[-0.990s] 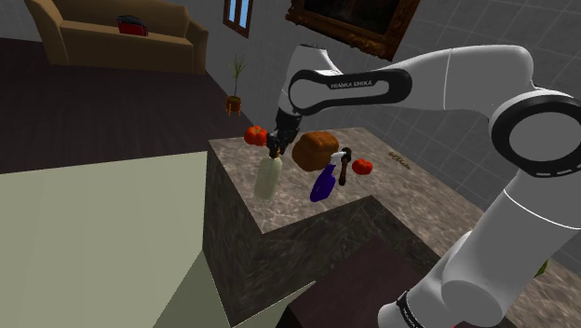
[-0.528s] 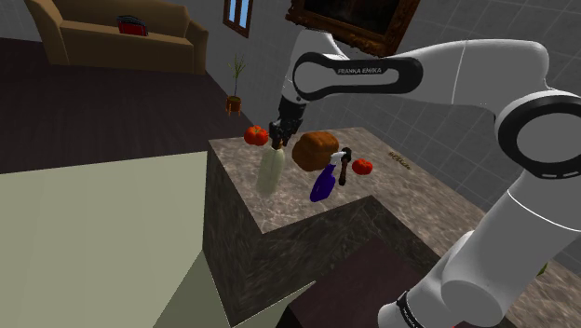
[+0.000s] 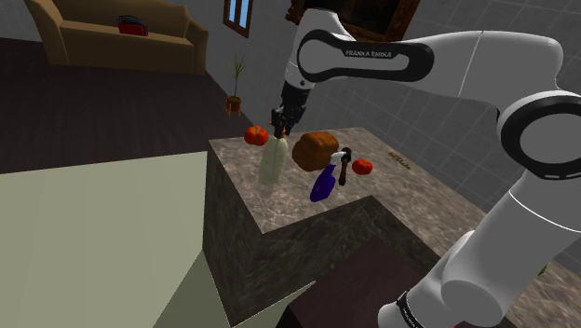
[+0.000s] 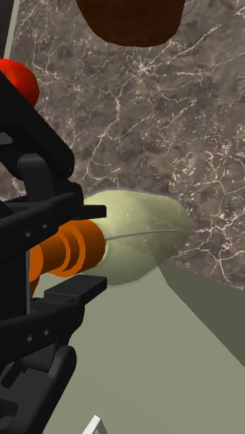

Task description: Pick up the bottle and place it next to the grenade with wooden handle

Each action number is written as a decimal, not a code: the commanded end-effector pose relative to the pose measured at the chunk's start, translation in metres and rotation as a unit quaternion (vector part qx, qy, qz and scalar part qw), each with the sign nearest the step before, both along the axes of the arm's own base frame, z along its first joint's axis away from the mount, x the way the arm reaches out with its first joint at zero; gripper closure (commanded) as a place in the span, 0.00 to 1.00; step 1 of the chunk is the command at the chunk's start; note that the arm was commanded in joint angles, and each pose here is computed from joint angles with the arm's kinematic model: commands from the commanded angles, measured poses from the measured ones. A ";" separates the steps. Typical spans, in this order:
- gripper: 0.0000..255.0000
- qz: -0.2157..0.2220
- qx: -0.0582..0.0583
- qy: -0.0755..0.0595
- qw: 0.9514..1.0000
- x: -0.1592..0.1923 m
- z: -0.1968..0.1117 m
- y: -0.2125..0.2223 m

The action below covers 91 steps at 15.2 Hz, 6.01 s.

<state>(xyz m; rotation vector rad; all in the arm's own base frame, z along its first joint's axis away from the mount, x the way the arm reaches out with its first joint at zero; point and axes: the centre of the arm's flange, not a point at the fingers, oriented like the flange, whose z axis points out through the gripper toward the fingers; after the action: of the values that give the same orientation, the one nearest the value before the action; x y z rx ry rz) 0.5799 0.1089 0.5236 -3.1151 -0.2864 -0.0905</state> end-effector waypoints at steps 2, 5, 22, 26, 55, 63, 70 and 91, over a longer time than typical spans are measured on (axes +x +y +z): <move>1.00 0.000 0.000 0.000 1.000 0.000 0.016 -0.001; 1.00 0.000 0.000 0.000 1.000 0.000 0.032 -0.001; 1.00 0.000 0.000 0.000 1.000 0.000 0.122 -0.001; 1.00 0.000 0.000 0.000 1.000 0.000 0.143 -0.001; 1.00 0.000 0.000 0.000 1.000 -0.053 0.135 -0.224; 1.00 0.000 0.000 0.000 1.000 -0.077 0.108 -0.323; 1.00 0.000 0.000 0.000 1.000 -0.098 0.083 -0.409; 1.00 0.000 0.000 0.000 1.000 -0.147 0.000 -0.615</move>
<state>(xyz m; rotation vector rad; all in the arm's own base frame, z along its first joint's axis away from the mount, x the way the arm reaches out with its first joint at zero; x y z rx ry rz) 0.4337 -0.5054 0.5294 -3.1145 -0.2861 -0.0896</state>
